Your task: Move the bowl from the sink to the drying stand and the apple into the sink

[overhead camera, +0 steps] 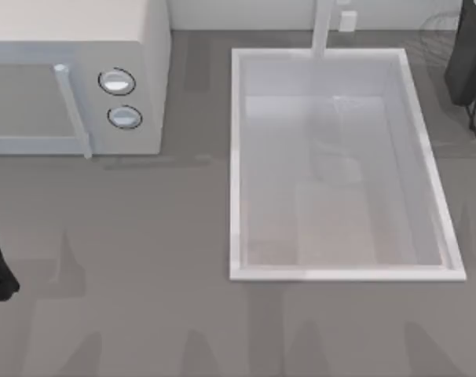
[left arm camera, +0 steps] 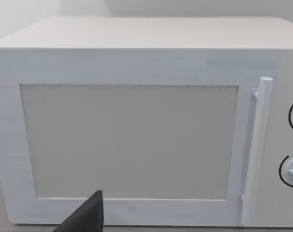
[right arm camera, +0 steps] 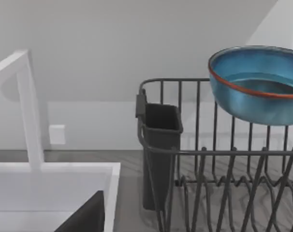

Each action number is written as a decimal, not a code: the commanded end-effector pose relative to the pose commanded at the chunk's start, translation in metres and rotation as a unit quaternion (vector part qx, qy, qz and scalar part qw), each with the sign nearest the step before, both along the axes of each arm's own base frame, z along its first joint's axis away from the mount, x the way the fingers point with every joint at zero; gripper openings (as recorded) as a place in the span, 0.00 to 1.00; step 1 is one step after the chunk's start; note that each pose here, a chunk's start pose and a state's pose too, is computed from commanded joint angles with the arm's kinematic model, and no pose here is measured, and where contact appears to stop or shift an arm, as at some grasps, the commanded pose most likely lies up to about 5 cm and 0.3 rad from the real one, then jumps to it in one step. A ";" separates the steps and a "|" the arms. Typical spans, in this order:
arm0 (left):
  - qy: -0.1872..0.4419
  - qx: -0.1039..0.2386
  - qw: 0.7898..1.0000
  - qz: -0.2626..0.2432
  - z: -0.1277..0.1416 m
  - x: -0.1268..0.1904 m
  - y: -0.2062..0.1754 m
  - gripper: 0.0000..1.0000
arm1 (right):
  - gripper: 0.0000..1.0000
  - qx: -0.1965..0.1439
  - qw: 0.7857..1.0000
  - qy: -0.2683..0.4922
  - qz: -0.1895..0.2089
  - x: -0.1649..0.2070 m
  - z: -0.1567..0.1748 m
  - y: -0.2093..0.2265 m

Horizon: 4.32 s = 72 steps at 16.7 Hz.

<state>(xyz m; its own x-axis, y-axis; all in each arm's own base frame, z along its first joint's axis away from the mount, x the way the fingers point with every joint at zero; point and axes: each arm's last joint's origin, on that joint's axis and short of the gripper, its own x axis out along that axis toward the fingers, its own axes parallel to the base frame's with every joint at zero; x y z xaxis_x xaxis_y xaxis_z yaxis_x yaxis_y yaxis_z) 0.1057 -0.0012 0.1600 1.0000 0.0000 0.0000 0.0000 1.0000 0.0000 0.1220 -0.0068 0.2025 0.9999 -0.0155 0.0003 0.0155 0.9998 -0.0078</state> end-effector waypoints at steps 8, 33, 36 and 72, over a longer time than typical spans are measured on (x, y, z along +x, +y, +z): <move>0.000 0.000 1.000 0.000 0.000 0.000 0.000 1.00 | 1.00 0.004 1.000 0.000 0.008 -0.016 -0.043 0.006; 0.000 0.000 1.000 0.000 0.000 0.000 0.000 1.00 | 1.00 0.004 1.000 0.000 0.008 -0.016 -0.042 0.006; 0.000 0.000 1.000 0.000 0.000 0.000 0.000 1.00 | 1.00 0.002 1.000 0.012 0.007 -0.016 -0.037 0.005; 0.000 0.000 1.000 0.000 0.000 0.000 0.000 1.00 | 1.00 0.013 0.708 0.707 -0.001 0.219 -0.047 -0.091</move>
<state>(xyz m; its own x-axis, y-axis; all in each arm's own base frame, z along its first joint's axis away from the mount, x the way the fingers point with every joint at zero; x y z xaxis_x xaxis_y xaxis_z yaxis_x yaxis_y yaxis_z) 0.1057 -0.0012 0.1600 1.0000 0.0000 0.0000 0.0000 1.0000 0.0000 0.3411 -0.0973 0.1557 0.0016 0.0021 -1.0000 0.0127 0.9999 0.0021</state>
